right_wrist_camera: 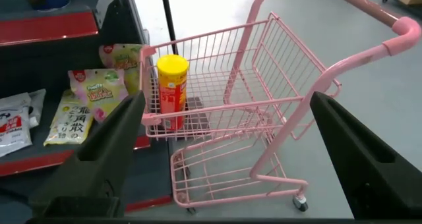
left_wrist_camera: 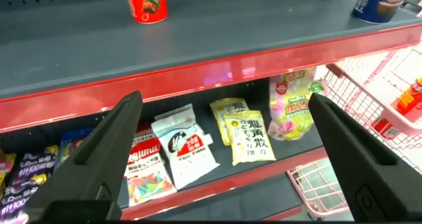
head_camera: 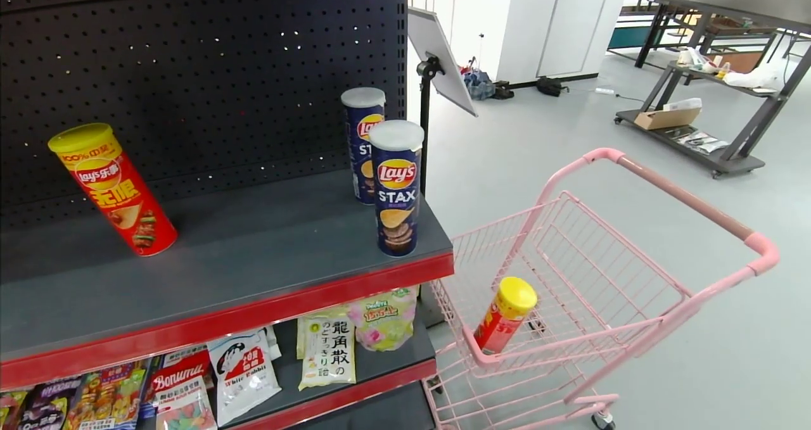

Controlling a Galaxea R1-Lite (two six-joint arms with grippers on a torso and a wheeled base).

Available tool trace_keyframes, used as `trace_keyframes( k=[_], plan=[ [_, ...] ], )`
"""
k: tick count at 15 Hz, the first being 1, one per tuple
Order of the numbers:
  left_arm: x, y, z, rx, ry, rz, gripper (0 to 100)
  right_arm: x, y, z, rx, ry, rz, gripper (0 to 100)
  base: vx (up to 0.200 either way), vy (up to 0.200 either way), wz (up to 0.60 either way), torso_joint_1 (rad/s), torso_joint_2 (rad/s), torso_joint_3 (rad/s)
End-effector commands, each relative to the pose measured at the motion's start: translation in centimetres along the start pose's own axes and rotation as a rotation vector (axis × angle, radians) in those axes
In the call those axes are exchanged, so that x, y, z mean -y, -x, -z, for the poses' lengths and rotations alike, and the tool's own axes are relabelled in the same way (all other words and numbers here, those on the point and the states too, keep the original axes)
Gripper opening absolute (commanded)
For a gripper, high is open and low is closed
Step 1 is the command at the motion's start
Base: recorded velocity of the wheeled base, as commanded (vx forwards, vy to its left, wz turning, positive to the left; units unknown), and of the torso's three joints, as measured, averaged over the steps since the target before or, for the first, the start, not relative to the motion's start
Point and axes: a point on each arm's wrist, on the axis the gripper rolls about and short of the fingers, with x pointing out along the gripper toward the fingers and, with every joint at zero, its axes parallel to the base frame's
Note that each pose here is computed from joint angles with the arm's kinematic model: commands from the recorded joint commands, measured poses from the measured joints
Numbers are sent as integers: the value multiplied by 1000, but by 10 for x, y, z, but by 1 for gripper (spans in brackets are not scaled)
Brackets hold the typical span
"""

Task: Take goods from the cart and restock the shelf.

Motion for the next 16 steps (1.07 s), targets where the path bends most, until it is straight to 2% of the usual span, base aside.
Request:
trace_keyframes(
  k=[1,16],
  plan=[
    [0,0,0,-2,0,-1,100,0,0,0,-1,0,0,100,0,0,0,-110,290,159],
    [0,0,0,-2,0,1,100,0,0,0,-1,0,0,100,0,0,0,-140,377,233]
  ],
)
